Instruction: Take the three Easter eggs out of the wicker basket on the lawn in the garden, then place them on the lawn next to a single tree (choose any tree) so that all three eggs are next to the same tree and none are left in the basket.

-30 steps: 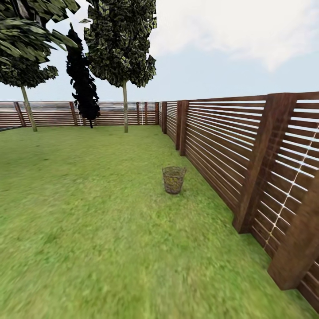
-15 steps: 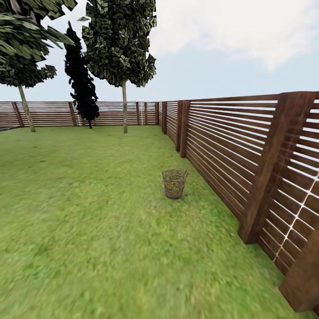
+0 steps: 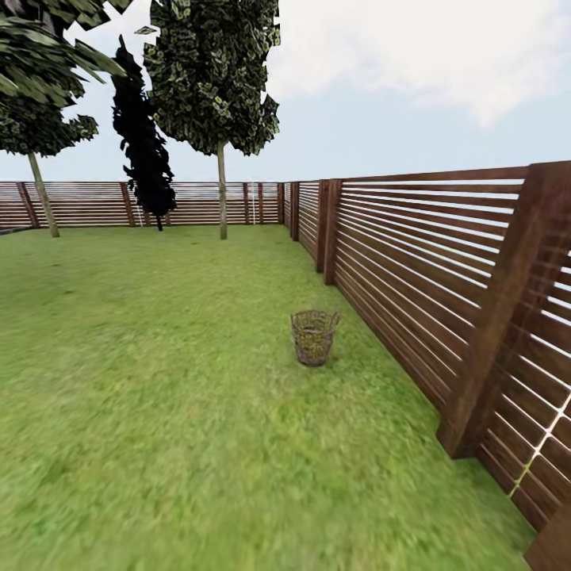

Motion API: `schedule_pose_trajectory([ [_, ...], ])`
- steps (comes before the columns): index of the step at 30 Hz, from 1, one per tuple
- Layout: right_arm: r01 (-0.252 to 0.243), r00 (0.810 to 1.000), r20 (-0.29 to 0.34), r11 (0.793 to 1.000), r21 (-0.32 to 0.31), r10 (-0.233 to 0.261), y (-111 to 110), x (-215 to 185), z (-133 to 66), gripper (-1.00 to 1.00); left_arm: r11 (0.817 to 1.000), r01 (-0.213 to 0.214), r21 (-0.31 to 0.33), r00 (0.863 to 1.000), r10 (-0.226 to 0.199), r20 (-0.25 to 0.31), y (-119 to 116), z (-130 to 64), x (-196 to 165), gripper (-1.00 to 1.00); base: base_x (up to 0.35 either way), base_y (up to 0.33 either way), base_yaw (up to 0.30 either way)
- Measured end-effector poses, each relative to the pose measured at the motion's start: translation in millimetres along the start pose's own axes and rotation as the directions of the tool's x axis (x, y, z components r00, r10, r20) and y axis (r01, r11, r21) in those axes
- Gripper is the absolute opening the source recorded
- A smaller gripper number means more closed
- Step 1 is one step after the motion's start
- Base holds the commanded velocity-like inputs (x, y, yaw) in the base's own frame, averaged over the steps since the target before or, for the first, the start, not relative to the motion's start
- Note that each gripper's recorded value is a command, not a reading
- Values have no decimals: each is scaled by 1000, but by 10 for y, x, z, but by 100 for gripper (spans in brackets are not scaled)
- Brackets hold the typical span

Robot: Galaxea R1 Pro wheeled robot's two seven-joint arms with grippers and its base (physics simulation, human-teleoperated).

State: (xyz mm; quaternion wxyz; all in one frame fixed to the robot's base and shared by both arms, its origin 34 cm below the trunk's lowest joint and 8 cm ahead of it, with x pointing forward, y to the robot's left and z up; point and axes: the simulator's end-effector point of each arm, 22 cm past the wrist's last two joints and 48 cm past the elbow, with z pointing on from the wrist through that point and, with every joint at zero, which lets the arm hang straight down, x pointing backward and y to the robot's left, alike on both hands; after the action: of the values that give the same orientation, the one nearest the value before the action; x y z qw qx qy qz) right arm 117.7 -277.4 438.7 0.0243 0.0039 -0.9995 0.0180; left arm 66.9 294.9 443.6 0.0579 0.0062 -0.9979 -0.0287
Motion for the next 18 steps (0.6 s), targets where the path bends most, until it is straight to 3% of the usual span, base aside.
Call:
schedule_pose_trajectory([
  [18, 0, 1000, 0, 1000, 0, 0, 0, 2, 0, 100, 1000, 0, 0, 1000, 0, 0, -1, 0, 0, 100, 345, 0, 0],
])
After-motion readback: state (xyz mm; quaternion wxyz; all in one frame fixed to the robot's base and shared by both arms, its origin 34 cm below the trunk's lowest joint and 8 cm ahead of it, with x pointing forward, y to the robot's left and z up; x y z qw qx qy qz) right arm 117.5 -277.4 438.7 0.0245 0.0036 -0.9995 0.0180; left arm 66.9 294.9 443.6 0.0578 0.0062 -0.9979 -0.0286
